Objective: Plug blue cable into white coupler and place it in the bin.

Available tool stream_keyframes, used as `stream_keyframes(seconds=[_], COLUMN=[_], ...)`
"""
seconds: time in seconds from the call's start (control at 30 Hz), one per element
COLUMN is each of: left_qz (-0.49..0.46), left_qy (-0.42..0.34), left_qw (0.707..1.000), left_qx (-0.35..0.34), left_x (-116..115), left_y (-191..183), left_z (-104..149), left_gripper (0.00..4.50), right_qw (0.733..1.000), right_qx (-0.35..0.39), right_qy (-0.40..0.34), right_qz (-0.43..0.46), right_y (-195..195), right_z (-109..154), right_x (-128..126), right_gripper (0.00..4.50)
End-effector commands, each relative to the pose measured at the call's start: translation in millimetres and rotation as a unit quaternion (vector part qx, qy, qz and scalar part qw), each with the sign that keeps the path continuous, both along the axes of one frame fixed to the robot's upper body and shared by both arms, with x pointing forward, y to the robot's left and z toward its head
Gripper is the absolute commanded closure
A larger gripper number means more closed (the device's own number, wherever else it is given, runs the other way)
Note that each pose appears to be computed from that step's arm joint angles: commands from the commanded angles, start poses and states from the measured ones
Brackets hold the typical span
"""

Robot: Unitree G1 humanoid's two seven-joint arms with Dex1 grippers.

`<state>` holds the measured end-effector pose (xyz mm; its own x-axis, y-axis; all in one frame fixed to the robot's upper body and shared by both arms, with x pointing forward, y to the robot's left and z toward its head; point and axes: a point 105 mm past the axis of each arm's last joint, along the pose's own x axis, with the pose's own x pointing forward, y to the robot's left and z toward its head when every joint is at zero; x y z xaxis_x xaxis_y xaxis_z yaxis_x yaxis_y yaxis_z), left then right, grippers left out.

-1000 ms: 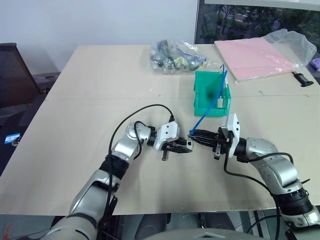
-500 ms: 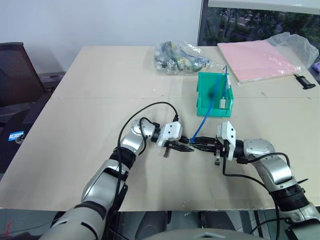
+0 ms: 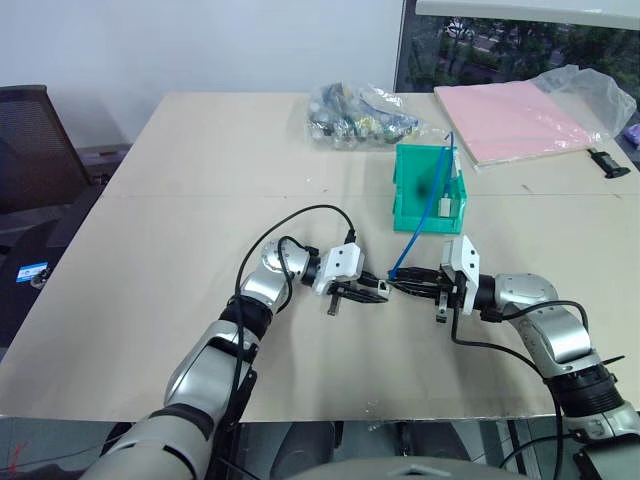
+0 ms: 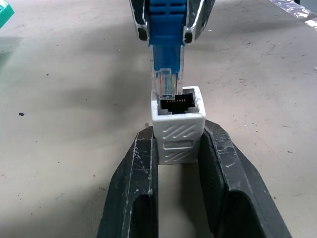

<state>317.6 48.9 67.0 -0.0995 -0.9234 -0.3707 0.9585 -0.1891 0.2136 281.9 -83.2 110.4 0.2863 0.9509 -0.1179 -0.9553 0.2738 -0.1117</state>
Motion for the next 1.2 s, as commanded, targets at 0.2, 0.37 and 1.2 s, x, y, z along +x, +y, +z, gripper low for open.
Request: stream_keyframes(seconds=[0.2,0.37,1.2], left_qz=[0.017,0.019,0.020], left_qy=[0.047,0.050,0.050], left_qw=[0.998,0.998,0.998], left_qx=[0.026,0.025,0.029], left_x=[-3.9,-3.5,-4.1], left_y=[1.8,1.6,4.4], left_z=[-20.6,-19.6,-21.5], left_gripper=[3.98,3.98,3.98], right_qw=[1.000,1.000,0.998], right_qx=[-0.015,-0.020,-0.067], right_qy=[-0.005,-0.004,0.011], right_qz=[0.013,0.006,-0.005], right_y=[10.3,12.4,5.0], right_z=[-5.4,-10.5,-31.6], right_x=[-6.6,-6.0,-2.9], right_gripper=[4.47,4.47,4.47])
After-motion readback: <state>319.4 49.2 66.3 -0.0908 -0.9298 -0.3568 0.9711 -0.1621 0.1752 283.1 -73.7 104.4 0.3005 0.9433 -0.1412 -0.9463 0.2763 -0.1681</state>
